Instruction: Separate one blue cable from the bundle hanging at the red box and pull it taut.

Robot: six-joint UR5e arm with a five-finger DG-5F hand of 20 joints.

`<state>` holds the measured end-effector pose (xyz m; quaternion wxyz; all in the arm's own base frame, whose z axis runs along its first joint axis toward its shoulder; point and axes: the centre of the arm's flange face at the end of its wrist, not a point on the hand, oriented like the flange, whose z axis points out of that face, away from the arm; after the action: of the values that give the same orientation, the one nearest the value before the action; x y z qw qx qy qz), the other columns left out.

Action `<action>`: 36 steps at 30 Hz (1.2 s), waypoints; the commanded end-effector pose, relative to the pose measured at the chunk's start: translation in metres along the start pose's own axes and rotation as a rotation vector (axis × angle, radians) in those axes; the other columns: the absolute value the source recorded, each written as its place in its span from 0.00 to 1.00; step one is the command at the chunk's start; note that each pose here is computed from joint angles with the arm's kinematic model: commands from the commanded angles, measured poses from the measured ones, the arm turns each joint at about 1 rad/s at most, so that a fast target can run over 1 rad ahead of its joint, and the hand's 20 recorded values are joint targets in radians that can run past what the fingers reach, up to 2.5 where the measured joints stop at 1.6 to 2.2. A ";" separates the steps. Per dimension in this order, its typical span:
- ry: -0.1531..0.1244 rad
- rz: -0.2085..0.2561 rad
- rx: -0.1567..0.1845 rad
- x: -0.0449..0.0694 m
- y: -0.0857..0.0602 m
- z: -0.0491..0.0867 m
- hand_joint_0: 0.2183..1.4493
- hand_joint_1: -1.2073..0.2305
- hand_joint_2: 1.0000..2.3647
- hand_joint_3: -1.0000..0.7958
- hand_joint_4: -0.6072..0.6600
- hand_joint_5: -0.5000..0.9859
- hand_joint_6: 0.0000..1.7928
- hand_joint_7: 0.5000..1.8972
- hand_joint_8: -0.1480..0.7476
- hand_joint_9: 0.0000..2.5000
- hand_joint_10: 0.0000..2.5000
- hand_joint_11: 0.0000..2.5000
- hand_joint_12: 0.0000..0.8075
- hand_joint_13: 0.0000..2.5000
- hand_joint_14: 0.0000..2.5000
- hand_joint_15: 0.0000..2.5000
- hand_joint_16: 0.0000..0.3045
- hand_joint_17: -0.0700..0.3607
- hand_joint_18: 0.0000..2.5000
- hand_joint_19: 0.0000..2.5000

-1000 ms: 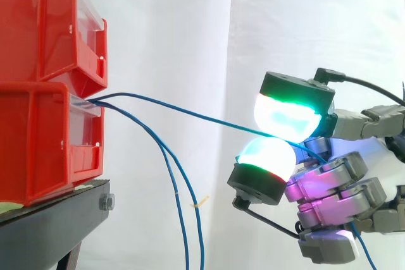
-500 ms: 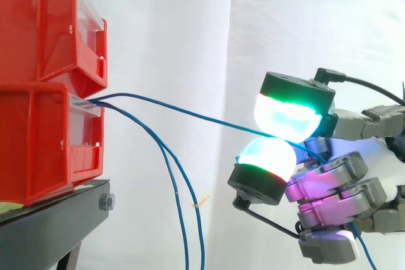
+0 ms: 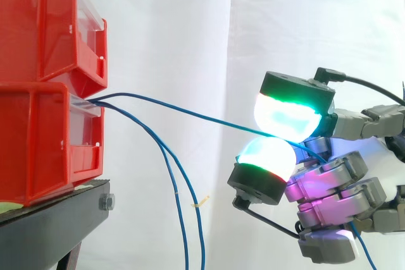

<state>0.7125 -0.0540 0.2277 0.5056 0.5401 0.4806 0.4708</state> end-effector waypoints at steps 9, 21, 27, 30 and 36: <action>0.000 0.000 0.001 0.000 -0.001 0.000 0.47 0.24 0.02 0.48 0.52 0.19 0.50 0.61 0.51 0.37 0.68 0.61 0.45 0.36 0.81 0.55 0.13 0.37 0.40 0.48; 0.000 0.000 0.001 0.000 -0.001 0.000 0.47 0.24 0.02 0.48 0.51 0.19 0.50 0.60 0.51 0.37 0.67 0.61 0.45 0.36 0.80 0.55 0.13 0.37 0.40 0.48; 0.000 0.000 0.001 0.000 -0.001 0.000 0.47 0.24 0.02 0.47 0.51 0.19 0.50 0.60 0.51 0.37 0.66 0.61 0.45 0.36 0.80 0.55 0.13 0.37 0.40 0.48; 0.000 0.000 0.001 0.000 0.000 0.000 0.47 0.24 0.02 0.47 0.51 0.19 0.50 0.60 0.51 0.37 0.66 0.60 0.45 0.36 0.80 0.55 0.13 0.37 0.40 0.48; 0.000 0.000 -0.001 0.000 0.001 0.000 0.47 0.23 0.02 0.47 0.51 0.19 0.50 0.61 0.51 0.37 0.66 0.61 0.44 0.36 0.79 0.55 0.13 0.37 0.40 0.48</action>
<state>0.7125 -0.0540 0.2277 0.5056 0.5401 0.4806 0.4708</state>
